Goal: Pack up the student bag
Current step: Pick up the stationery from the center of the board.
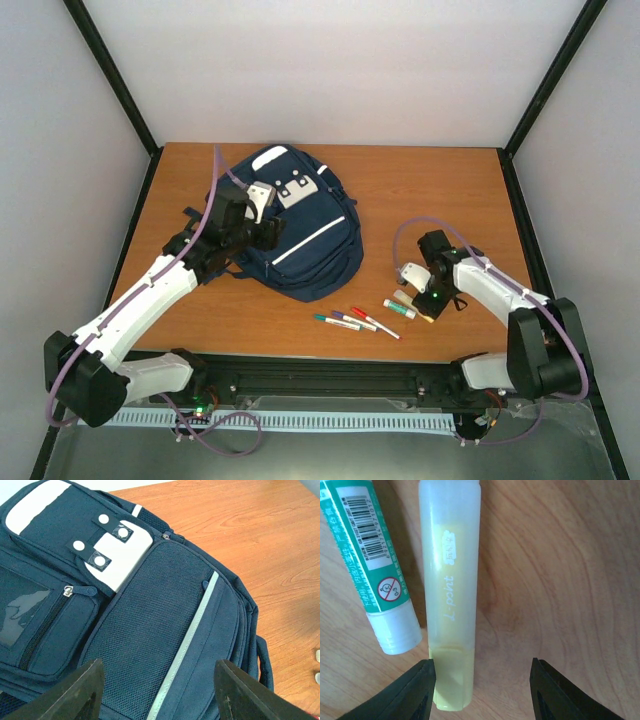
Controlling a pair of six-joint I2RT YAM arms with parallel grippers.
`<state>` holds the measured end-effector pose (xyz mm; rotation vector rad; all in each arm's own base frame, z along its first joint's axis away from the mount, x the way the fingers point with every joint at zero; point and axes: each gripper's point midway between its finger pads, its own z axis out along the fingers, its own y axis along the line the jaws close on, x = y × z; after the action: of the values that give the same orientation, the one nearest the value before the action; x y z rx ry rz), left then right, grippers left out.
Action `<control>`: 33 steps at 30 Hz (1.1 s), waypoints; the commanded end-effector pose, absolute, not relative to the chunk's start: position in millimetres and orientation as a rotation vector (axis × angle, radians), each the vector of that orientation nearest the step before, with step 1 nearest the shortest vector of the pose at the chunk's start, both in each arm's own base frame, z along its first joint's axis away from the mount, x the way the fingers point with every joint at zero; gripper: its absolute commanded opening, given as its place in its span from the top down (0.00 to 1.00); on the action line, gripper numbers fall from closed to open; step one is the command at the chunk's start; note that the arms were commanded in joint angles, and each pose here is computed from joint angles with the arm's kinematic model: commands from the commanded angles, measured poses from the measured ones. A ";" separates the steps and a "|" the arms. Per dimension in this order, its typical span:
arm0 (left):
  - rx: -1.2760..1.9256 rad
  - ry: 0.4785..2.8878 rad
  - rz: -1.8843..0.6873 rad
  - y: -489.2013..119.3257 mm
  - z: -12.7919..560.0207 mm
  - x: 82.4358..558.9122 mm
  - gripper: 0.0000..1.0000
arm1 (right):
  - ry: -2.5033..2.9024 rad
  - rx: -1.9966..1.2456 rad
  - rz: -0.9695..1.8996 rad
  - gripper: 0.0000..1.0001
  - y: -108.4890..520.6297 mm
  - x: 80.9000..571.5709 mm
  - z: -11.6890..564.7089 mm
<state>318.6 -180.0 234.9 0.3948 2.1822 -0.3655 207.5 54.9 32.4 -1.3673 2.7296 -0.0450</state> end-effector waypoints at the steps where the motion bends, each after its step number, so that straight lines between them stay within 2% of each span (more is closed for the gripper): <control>1: 0.422 2.135 -0.372 -183.2 253.8 319.4 0.39 | 2.748 -1.354 -0.059 0.48 51.3 208.3 24.2; 12: 0.424 2.132 -0.370 -182.9 254.5 319.2 0.39 | 2.776 -1.352 -0.063 0.50 52.2 215.8 11.7; 21: 0.426 2.132 -0.371 -183.0 254.2 318.5 0.39 | 2.799 -1.343 -0.050 0.60 53.4 219.1 9.9; 33: 0.431 2.141 -0.388 -185.6 251.4 317.9 0.37 | 2.806 -1.261 -0.019 0.80 57.6 231.5 19.3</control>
<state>317.9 -181.3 234.8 0.4047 2.1813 -0.3719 215.0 57.2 12.0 -1.3355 2.8199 -0.0094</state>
